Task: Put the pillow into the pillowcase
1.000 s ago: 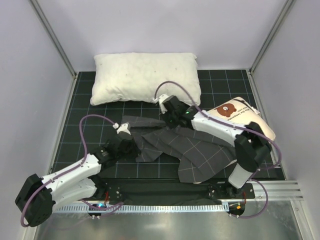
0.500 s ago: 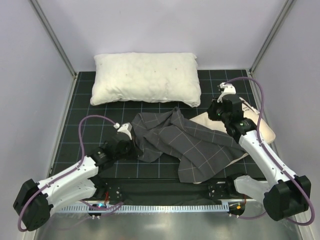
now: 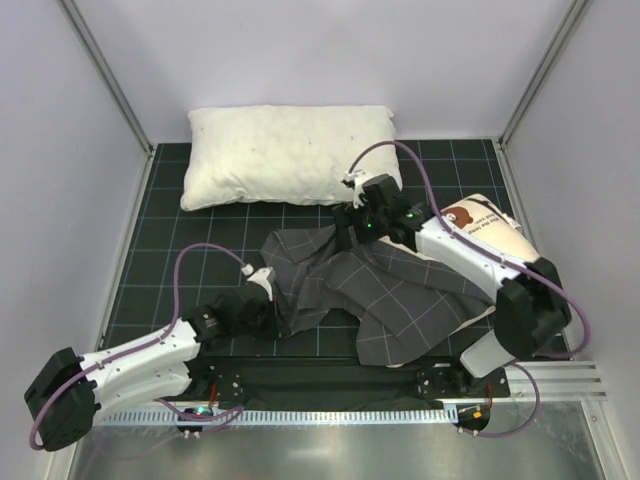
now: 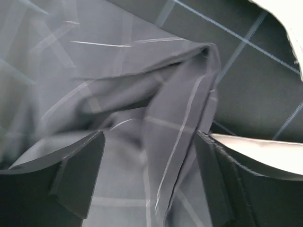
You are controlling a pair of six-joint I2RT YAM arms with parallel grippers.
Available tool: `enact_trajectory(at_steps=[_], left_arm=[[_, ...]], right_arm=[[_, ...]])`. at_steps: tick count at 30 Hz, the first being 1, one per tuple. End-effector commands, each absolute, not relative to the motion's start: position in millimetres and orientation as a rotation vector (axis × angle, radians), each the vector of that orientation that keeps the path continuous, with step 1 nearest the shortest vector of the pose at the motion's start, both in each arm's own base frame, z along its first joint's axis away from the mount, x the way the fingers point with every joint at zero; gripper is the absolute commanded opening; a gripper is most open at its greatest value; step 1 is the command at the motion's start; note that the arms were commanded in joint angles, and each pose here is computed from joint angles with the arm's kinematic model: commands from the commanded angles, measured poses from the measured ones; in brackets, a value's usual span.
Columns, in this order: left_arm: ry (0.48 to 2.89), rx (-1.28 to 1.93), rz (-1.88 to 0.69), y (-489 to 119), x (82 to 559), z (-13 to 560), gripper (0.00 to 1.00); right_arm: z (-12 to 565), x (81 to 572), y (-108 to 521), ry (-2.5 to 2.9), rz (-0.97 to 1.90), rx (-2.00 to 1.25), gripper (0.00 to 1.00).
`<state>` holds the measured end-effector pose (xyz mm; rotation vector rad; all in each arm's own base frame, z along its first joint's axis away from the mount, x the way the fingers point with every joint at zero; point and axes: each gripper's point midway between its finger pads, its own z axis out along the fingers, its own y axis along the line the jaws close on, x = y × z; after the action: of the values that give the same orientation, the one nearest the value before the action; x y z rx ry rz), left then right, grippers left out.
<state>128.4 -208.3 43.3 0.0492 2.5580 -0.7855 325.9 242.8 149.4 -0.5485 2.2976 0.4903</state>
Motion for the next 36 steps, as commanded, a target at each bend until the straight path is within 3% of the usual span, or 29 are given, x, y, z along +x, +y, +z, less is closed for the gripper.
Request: enact_trajectory(at_steps=[1,3,7,8,10,12,13,14,16,17,19,20,28,36], left_arm=[[2.58,0.07,-0.84,-216.0,118.1,42.0,0.0],[2.596,0.11,-0.875,-220.1,110.1,42.9,0.0],[2.582,0.255,-0.9,-233.8,91.5,49.3,0.0],[2.589,0.277,-0.888,-234.5,88.5,48.2,0.0],[2.59,0.314,-0.865,-238.5,86.4,50.1,0.05],[2.595,0.321,-0.826,-237.4,87.1,52.3,0.18],[2.576,0.304,-0.783,-234.3,94.0,54.1,0.27],[2.567,0.289,-0.751,-230.9,98.1,56.7,0.49],[2.509,0.228,-0.629,-215.7,115.4,72.0,0.64],[2.485,0.198,-0.586,-208.2,121.4,77.9,0.77],[2.421,0.145,-0.512,-190.3,132.1,95.7,0.88],[2.341,0.075,-0.472,-183.3,147.1,114.5,0.99],[2.211,-0.066,-0.464,-173.6,189.0,158.2,1.0],[2.277,-0.006,-0.505,-220.0,210.9,132.8,1.0]], right_arm=[[121.8,348.8,228.9,2.382,0.254,-0.528,0.82],[109.7,350.8,223.7,2.419,0.165,-0.521,0.81],[102.9,347.8,220.6,2.401,0.149,-0.505,0.25],[106.9,349.1,217.8,2.383,0.147,-0.478,0.04],[121.5,352.7,198.0,2.323,0.095,-0.355,0.04],[133.7,356.3,163.2,2.271,0.093,-0.151,0.04],[139.7,356.5,152.1,2.242,0.126,-0.079,0.04],[143.7,362.9,122.0,2.214,0.135,0.043,0.04],[157.5,354.6,97.2,2.104,0.208,0.197,0.04],[161.0,353.5,82.3,2.065,0.192,0.248,0.04],[178.9,343.9,69.4,1.965,0.193,0.293,0.04],[186.6,341.1,67.4,1.931,0.201,0.296,0.04],[232.4,310.0,90.6,1.818,0.402,0.152,0.04],[277.0,230.5,112.7,1.736,0.622,-0.063,0.04]])
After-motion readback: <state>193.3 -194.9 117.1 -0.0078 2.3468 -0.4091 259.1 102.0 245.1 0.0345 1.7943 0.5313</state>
